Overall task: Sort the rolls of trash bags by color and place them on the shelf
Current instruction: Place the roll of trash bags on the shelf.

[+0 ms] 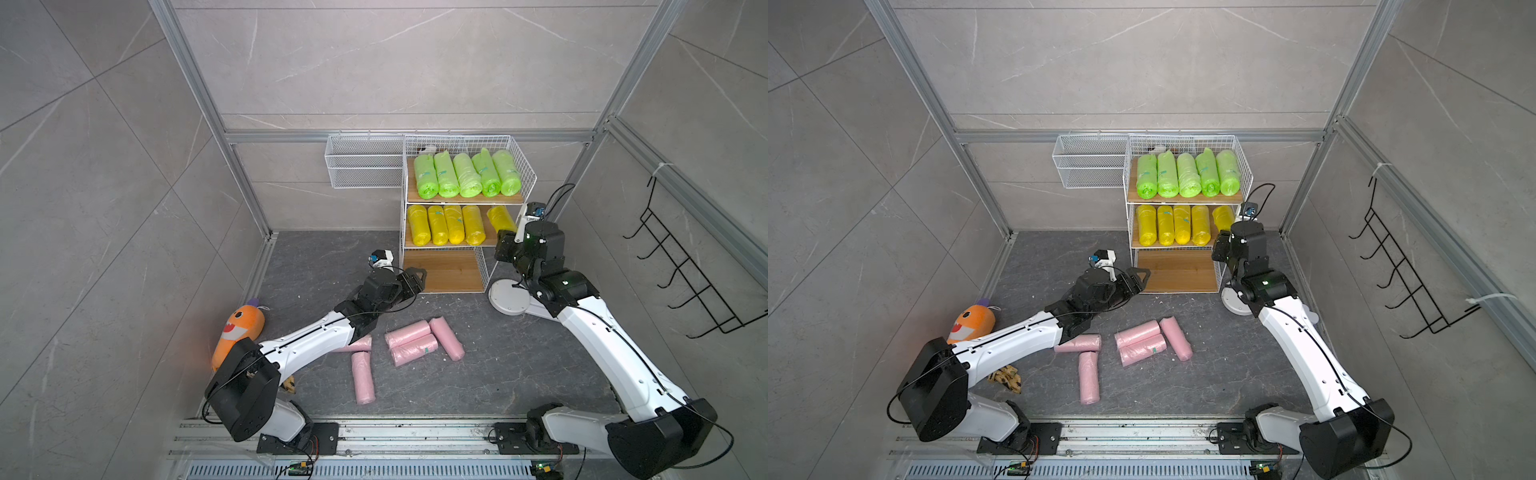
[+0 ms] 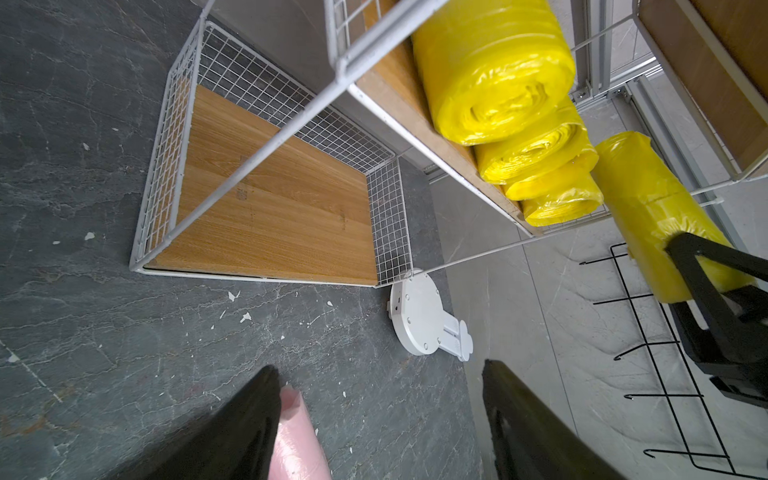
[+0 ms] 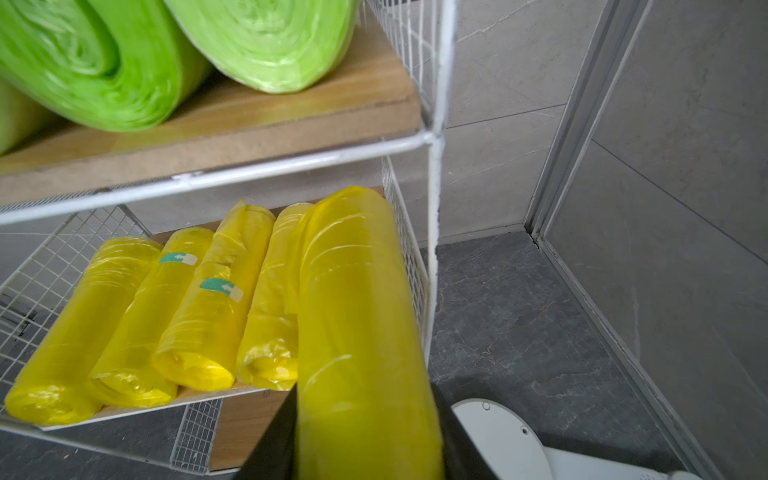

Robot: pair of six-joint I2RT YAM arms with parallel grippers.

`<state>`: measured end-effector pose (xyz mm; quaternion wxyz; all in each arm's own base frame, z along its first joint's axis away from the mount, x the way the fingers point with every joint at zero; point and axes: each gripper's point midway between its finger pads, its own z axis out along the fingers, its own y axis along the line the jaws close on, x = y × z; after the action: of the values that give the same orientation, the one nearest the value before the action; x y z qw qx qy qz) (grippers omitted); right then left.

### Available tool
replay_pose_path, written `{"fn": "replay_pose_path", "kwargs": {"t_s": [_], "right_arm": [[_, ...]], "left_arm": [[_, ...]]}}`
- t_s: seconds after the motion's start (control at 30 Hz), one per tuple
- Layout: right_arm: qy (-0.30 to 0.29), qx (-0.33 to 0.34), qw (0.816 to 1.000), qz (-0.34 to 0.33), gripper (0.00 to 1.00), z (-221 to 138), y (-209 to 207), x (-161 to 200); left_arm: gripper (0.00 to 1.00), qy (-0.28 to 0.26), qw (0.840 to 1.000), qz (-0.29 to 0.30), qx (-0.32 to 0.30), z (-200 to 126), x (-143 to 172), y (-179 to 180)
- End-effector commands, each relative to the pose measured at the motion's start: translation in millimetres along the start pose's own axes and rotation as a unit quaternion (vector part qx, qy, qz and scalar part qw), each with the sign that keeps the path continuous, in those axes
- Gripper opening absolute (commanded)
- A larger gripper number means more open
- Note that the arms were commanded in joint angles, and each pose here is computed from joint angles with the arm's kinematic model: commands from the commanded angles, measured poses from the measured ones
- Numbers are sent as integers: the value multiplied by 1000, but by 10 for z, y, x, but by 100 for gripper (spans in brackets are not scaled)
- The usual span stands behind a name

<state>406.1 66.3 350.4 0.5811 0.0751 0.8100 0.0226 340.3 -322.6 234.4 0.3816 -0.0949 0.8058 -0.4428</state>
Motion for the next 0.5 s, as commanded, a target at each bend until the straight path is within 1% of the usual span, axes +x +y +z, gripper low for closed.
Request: {"fn": "replay_pose_path", "kwargs": {"t_s": [0.0,0.2,0.33,0.47], "right_arm": [[-36,10,999,12,29,87,-7,-143],[-32,20,999,16,31,270,6,-44],[-40,32,998,20,32,350,-31,18],[-52,28,998,22,33,432,-13,73]], "left_arm": [[79,-12,999,-5,34,4,-116,-215],[79,-8,999,-6,37,-7,-106,-221],[79,-8,999,-9,36,-28,-92,-198],[79,-6,999,-12,36,-38,-69,-186]]}}
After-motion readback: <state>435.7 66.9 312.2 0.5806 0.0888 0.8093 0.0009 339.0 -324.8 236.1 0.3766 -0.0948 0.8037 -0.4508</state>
